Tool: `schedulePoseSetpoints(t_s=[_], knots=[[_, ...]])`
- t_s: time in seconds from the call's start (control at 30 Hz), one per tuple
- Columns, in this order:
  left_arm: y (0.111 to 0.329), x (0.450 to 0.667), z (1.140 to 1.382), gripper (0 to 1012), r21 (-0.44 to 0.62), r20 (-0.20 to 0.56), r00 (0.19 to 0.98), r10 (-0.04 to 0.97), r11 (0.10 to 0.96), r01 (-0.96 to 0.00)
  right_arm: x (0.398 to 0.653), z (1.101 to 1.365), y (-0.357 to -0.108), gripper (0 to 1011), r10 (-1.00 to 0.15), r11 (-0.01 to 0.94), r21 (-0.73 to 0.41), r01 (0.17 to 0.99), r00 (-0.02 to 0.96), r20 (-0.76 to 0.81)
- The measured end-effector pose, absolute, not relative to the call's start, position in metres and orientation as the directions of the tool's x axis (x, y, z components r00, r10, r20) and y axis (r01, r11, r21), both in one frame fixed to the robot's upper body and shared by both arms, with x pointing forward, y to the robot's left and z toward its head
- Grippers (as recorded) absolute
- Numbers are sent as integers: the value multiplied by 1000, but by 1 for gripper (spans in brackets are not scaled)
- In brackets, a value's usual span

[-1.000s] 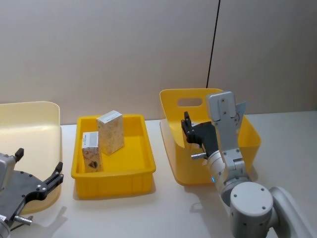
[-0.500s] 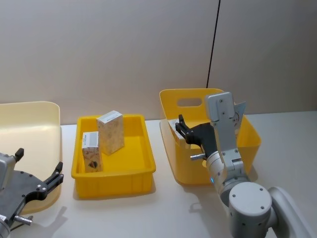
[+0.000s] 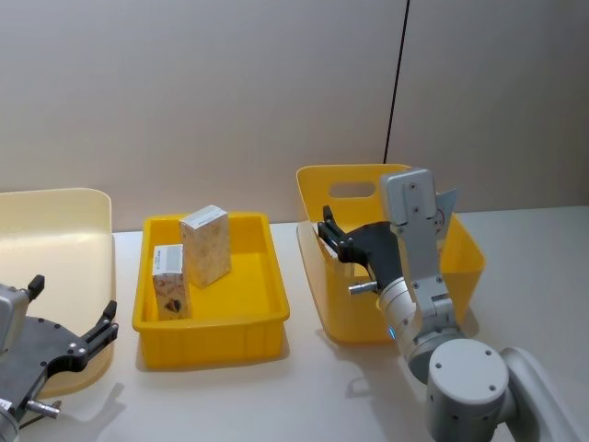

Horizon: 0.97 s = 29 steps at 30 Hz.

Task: Bimanual collaborative sorting of washing and personal care products

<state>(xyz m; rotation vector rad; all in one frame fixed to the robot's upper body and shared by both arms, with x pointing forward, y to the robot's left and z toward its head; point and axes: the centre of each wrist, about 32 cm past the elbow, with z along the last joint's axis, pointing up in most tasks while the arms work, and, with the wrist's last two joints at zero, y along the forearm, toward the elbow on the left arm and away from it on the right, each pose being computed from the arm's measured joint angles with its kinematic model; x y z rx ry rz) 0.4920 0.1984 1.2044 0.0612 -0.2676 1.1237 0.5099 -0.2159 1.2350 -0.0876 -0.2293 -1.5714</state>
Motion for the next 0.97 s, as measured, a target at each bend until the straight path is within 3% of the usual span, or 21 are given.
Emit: schedulePoseSetpoints(t_s=[0.23, 0.57, 0.97], knots=[[198, 492, 1204, 1003, -86, 243, 404, 882, 434, -897, 510, 1235, -217, 1001, -984, 67, 136, 988, 43, 172], [198, 492, 1204, 1004, -86, 243, 404, 882, 434, -897, 505, 1231, -219, 1001, -984, 89, 133, 987, 66, 164], [198, 492, 1204, 1003, -86, 243, 404, 882, 434, -897, 479, 1211, -228, 1001, -975, 198, 104, 975, 185, 123]])
